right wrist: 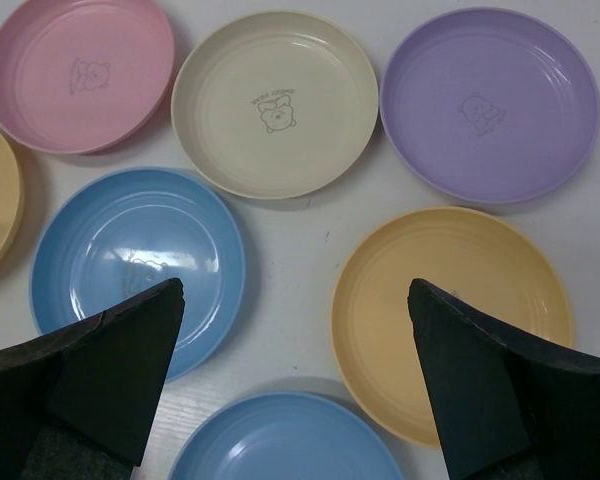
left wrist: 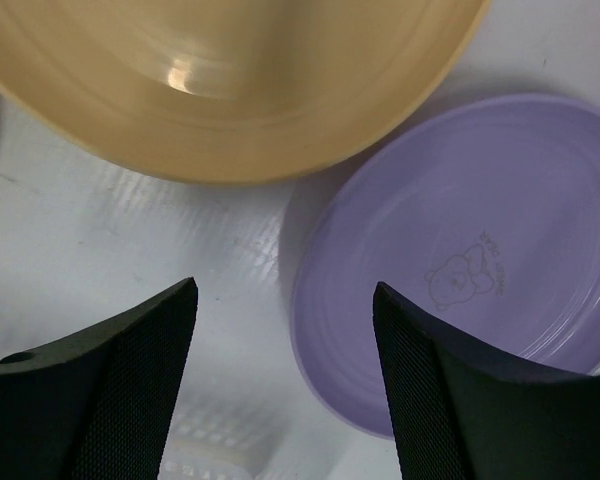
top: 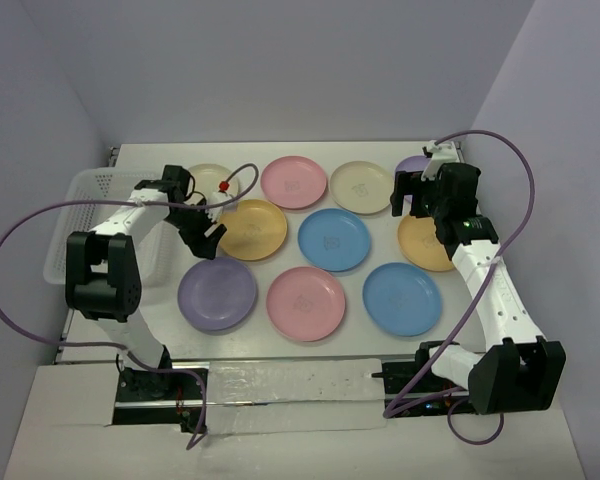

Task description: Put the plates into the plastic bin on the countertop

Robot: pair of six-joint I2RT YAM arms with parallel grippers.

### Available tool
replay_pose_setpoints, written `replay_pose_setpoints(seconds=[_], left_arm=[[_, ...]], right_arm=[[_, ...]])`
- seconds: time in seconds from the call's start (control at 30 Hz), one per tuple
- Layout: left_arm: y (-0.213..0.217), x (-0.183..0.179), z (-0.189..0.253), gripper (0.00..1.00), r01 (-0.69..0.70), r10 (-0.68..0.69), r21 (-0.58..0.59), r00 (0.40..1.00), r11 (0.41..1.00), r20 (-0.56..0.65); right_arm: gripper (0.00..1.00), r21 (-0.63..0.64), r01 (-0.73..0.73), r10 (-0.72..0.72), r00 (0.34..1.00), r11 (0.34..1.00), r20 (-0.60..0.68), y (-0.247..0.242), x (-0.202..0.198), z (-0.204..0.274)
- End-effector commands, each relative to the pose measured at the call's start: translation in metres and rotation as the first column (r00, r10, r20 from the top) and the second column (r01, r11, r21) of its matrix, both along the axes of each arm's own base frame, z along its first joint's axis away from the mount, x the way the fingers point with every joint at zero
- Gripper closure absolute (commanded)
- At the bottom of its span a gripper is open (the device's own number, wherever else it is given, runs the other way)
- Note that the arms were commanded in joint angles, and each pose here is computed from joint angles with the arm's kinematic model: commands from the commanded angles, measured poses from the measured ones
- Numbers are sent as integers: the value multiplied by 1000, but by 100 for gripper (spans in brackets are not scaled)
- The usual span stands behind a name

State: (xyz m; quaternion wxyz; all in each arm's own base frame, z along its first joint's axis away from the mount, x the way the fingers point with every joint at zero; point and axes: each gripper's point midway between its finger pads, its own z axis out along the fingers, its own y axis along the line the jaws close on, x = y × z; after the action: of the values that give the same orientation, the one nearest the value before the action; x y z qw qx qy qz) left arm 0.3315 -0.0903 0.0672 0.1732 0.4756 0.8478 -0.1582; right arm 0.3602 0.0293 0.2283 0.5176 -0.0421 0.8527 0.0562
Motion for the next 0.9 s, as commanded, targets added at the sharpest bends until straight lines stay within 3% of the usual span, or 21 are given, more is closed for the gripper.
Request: replay_pose_setpoints(seconds=[0.0,0.43,0.67,0.87], left_arm=[[-3,-13,-16,25,81,-82,-19,996,997,-46],[-2,-31,-46,45,128,-130,-26,983,991,-126],[1,-32,-50,75,131,-131,-13,986,991,-107],[1,-36,-35,93,138,-139,-10,987,990,-76]], right_arm=[[0,0,-15,15,999,1000,48,4,8,22],[0,-3,-18,18,999,1000,37,4,9,19],[0,1,-19,19,999,1000,32,4,10,19],[0,5,-23,23,999,1000,34,5,8,21]])
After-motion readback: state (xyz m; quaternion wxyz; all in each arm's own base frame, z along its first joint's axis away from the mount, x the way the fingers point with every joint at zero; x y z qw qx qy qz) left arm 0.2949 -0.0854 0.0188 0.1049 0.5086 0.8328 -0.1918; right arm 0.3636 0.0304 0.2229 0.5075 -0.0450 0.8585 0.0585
